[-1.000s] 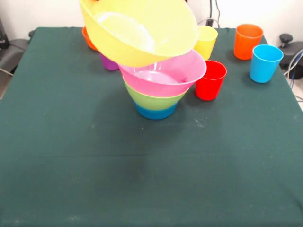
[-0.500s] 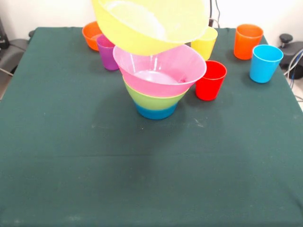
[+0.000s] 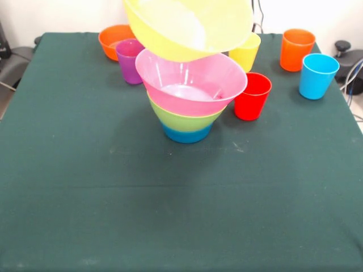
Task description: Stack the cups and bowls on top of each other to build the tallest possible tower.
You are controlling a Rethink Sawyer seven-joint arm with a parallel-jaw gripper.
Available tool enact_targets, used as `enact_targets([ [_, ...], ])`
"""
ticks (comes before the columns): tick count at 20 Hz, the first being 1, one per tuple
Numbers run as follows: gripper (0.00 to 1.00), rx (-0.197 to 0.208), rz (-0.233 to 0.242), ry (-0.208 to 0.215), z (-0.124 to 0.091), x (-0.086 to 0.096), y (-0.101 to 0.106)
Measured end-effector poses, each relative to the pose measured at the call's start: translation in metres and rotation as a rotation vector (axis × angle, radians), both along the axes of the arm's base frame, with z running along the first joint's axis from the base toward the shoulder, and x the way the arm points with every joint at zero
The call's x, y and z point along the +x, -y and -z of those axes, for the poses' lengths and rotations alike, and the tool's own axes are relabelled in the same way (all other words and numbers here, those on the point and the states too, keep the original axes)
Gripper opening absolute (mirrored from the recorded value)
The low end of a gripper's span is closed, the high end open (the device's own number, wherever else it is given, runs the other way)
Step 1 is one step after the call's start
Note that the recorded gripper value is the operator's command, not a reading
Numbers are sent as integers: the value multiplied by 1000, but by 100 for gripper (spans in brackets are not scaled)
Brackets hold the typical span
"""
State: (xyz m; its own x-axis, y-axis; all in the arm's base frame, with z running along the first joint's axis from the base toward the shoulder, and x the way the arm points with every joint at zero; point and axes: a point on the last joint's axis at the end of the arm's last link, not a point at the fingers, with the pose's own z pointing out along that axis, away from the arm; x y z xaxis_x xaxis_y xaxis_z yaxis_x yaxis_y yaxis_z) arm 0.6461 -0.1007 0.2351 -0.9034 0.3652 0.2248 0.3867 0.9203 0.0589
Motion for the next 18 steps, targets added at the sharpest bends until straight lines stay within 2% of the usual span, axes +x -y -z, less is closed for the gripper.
enact_targets([
  [3, 0, 4, -11, -23, 6, -9, -10],
  [8, 0, 7, -28, -36, 12, -15, -24],
  [18, 0, -11, -32, 21, 24, -10, -28],
])
